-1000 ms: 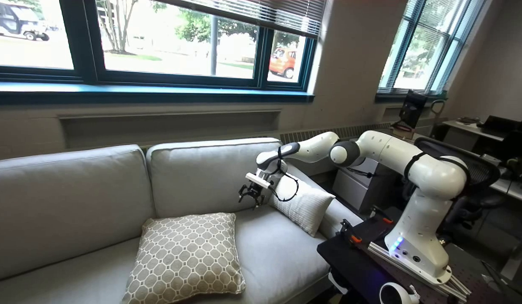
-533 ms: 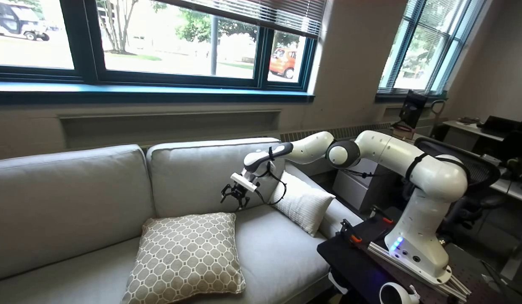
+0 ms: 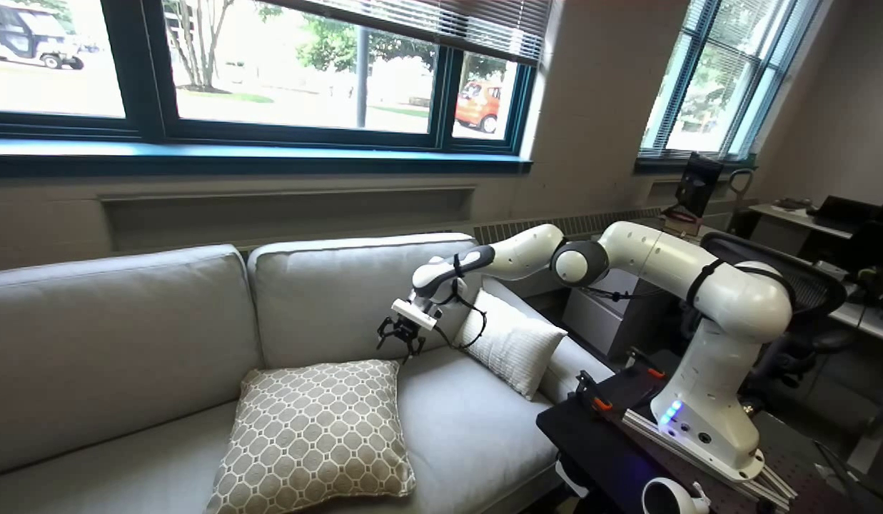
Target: Move the small pillow to the right armrest, move the pillow in the middle of the sofa to the right
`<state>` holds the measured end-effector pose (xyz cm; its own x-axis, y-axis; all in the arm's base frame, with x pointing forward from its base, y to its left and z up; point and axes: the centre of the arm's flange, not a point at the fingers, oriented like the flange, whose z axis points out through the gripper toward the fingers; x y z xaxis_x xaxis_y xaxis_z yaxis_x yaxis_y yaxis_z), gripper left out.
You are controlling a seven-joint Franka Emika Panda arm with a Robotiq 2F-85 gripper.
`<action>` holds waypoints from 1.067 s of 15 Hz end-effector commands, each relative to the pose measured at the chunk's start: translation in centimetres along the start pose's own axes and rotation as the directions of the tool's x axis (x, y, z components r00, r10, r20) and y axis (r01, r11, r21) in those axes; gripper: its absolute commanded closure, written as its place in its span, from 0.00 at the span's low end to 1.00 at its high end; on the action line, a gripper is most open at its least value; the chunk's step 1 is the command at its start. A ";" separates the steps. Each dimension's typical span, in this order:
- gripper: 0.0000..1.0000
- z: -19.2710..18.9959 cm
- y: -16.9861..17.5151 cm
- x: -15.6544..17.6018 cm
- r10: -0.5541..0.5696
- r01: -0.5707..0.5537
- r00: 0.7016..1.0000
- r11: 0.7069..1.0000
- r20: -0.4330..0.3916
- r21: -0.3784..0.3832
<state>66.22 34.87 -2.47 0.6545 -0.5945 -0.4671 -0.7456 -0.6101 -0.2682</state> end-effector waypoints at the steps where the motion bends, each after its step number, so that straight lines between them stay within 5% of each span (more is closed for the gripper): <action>1: 0.00 -0.3 0.3 0.6 0.003 -0.003 1.000 1.000 -0.001 0.004; 10: 0.00 11.8 5.4 3.4 0.117 -0.108 0.974 0.993 0.194 -0.057; 16: 0.00 12.6 5.8 4.2 0.148 -0.175 0.947 0.982 0.286 0.072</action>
<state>57.94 33.51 -11.37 0.4732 -0.5365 -0.6988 -0.8445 -0.5022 -0.1863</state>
